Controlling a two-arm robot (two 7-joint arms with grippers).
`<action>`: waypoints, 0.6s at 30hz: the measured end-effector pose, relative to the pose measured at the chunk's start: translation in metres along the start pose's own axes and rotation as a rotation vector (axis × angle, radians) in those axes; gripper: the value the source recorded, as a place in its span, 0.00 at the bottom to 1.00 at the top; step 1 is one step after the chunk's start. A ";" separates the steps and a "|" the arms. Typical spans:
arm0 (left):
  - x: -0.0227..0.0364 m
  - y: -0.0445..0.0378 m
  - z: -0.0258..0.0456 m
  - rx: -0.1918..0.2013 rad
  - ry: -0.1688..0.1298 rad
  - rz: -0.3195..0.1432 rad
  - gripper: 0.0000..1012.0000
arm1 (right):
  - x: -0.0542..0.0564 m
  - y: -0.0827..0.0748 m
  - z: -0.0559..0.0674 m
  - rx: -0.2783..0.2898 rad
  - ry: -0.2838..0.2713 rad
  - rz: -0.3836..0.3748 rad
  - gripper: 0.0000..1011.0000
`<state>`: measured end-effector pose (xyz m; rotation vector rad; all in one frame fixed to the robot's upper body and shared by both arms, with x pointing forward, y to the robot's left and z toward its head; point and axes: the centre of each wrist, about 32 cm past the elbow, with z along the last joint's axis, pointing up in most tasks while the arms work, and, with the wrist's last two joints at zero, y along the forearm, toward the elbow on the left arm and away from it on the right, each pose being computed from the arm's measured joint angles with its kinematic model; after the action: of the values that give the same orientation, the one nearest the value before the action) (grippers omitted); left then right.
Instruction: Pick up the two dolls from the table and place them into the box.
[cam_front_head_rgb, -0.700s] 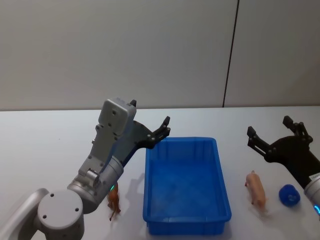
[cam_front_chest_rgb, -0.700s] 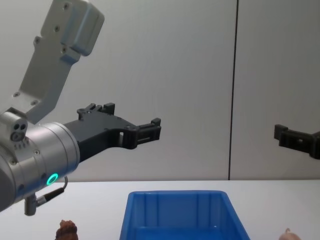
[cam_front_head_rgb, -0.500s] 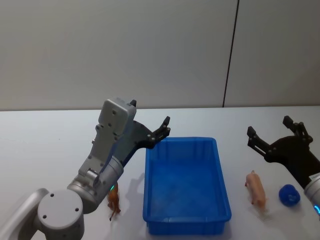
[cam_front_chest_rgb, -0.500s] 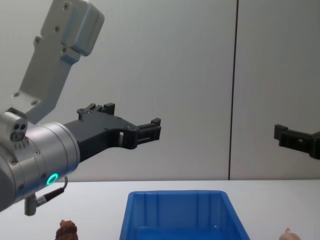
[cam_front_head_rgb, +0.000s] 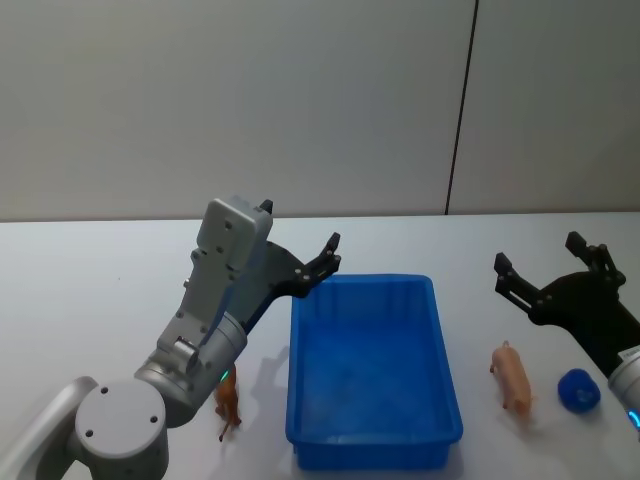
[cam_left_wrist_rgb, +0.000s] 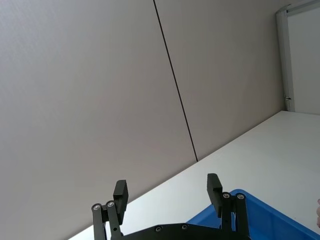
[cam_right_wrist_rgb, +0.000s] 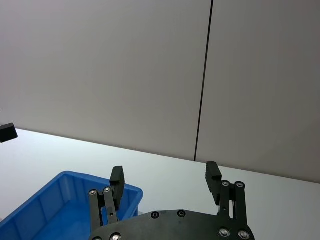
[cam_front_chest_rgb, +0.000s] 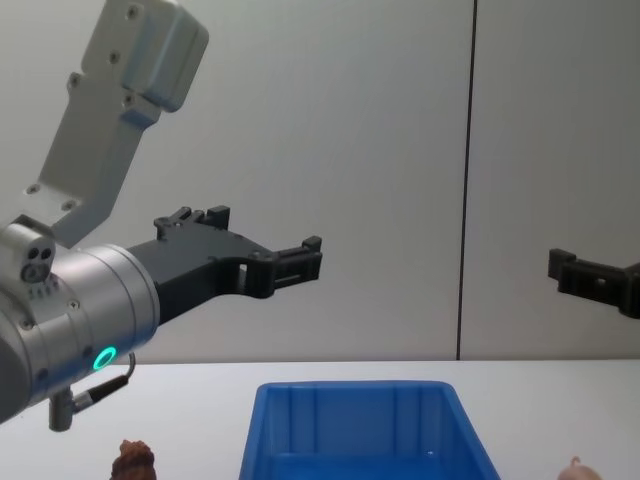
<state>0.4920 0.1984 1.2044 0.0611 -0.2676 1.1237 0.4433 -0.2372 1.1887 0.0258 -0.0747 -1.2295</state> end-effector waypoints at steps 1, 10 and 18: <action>0.0000 0.0000 0.0000 0.000 0.000 0.000 0.99 | 0.000 0.000 0.000 0.000 0.000 0.000 0.99; 0.0000 0.0000 0.0000 0.000 0.000 0.000 0.99 | 0.007 -0.001 -0.003 -0.027 0.004 0.002 0.99; 0.0000 0.0000 0.0000 0.000 0.000 0.000 0.99 | 0.026 -0.006 -0.010 -0.104 0.002 0.000 0.99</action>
<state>0.4920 0.1984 1.2044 0.0611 -0.2676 1.1238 0.4473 -0.2637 1.1797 -0.0631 -0.0086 -1.2315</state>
